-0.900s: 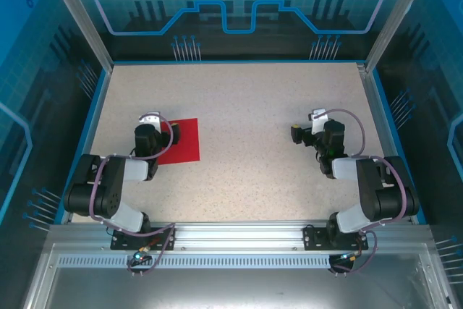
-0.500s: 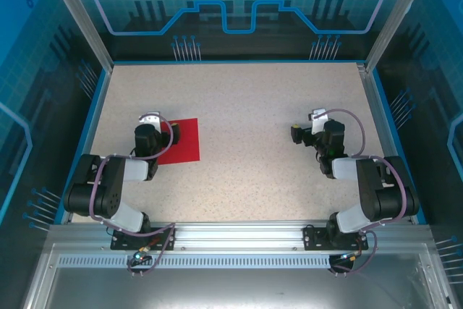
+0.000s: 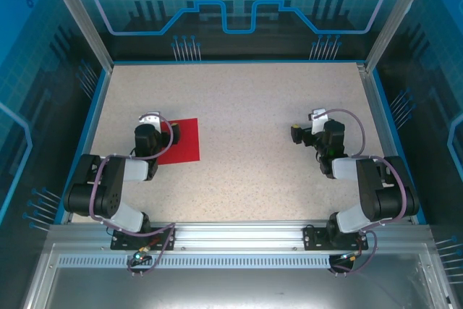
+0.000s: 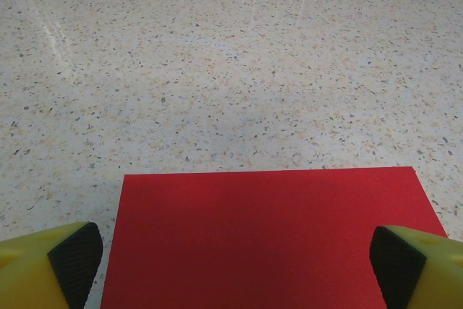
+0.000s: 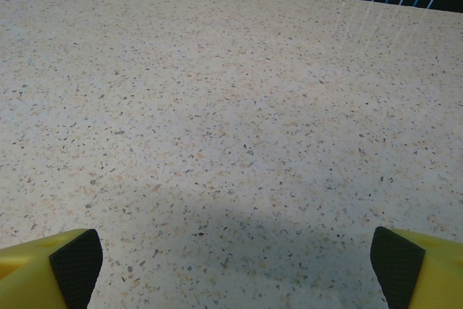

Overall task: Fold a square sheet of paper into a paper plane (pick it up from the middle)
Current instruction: Move the square sheet of paper to the center of the table.

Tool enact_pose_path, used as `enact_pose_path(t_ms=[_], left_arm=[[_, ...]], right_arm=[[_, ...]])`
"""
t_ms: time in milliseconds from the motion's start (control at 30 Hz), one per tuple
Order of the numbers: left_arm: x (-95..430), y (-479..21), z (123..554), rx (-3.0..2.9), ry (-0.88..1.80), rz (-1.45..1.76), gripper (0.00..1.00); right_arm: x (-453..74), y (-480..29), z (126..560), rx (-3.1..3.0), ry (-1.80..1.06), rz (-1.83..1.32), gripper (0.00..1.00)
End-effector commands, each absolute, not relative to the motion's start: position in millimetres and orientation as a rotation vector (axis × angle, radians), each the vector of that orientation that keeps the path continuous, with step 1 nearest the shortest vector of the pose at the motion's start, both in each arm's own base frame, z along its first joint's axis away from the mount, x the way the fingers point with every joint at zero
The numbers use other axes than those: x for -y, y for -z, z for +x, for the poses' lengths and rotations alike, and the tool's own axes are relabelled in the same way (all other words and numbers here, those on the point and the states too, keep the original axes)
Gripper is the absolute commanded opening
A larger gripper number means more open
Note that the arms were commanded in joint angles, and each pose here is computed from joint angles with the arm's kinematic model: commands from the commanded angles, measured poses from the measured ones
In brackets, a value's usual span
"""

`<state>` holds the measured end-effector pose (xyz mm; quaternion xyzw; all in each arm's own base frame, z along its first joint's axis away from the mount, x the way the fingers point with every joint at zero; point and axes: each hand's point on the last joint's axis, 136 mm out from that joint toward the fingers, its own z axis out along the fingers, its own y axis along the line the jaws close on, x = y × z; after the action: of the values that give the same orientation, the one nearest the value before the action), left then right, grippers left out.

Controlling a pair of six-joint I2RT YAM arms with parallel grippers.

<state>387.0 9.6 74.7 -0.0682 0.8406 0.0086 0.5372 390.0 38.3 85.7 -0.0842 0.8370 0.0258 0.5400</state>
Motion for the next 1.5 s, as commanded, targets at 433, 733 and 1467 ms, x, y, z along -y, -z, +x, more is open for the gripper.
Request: enact_pose_path(t_ms=[433, 733, 1467], left_arm=[[-6, -91, 395, -1.949, 0.001, -0.147, 0.98], [-6, -91, 395, -1.951, 0.001, -0.148, 0.99], [-2, -170, 355, -2.017, 0.199, -0.373, 0.99]], right_arm=[[-35, -94, 396, -1.966, -0.062, -0.188, 0.99], [-34, -94, 396, -1.967, -0.061, -0.187, 0.99], [-42, -134, 349, -2.316, -0.200, 0.034, 0.99]])
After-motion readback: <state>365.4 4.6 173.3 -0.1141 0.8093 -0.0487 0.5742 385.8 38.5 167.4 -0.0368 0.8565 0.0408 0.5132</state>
